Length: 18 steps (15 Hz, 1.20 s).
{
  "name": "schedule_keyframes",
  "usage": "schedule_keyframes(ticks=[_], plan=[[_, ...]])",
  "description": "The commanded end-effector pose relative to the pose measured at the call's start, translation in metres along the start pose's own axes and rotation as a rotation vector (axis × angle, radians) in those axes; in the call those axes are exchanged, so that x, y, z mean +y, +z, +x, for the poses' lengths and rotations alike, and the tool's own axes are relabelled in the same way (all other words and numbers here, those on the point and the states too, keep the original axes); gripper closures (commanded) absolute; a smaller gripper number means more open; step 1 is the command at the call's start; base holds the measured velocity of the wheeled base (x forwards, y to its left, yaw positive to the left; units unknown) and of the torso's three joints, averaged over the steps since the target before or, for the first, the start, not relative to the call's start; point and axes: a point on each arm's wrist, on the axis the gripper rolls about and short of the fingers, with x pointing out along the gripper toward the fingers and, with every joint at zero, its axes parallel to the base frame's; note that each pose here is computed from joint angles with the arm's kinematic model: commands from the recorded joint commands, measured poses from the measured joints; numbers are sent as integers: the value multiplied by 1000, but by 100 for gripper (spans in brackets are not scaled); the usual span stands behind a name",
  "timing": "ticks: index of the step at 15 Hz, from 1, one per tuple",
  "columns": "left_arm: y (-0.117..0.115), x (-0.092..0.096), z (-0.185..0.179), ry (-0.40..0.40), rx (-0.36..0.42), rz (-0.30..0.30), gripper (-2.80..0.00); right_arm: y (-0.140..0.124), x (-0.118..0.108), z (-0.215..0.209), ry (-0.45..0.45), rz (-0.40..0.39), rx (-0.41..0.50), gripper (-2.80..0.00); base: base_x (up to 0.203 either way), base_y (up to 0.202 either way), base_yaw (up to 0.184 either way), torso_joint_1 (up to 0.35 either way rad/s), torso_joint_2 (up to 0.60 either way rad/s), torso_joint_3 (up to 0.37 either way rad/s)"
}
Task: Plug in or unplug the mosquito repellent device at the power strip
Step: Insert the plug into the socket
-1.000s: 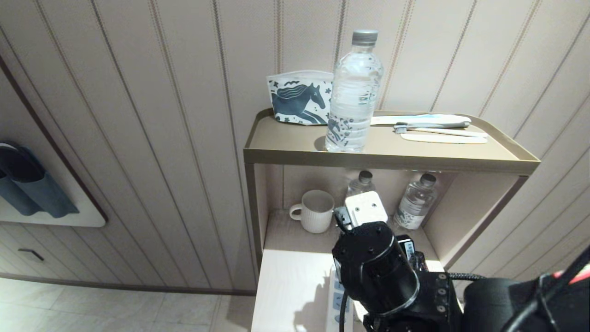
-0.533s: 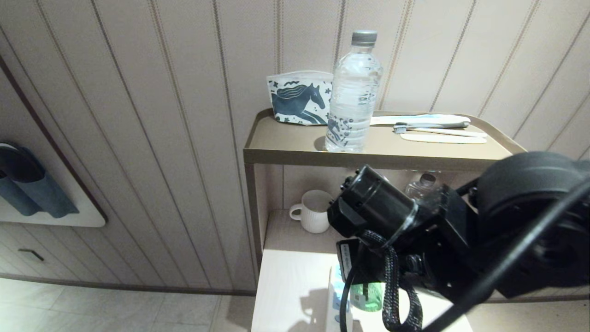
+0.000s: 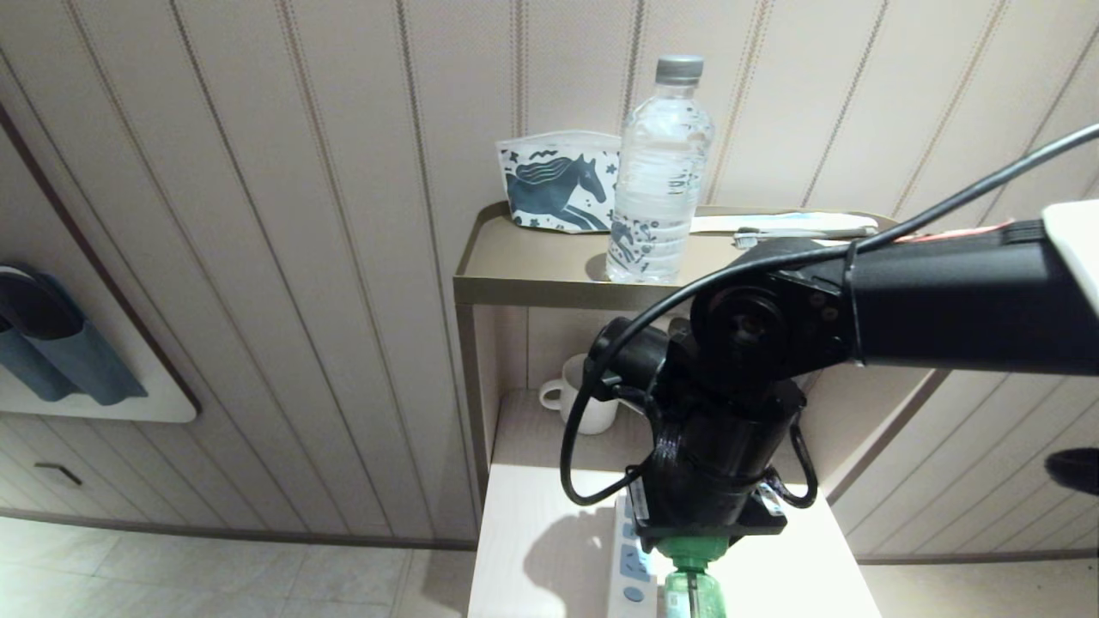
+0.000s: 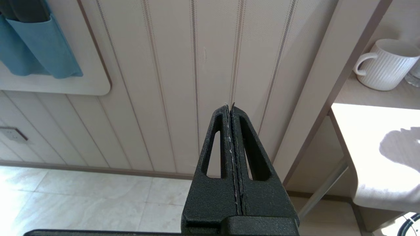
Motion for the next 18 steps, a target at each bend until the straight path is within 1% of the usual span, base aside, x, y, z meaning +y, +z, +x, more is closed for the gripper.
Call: schedule_keyframes(ticks=[1,3,8,15,18], plan=[[0,0,0,0,1,0,0,21,3,28,-48,28,44,0,0,0,0,0,0,0],[0,0,0,0,1,0,0,32,5,41,-58,19,54,0,0,0,0,0,0,0],[0,0,0,0,1,0,0,41,15,70,-86,15,89,0,0,0,0,0,0,0],[0,0,0,0,1,-1,0,47,20,87,-100,17,107,0,0,0,0,0,0,0],[0,0,0,0,1,-1,0,51,16,87,-97,30,112,0,0,0,0,0,0,0]])
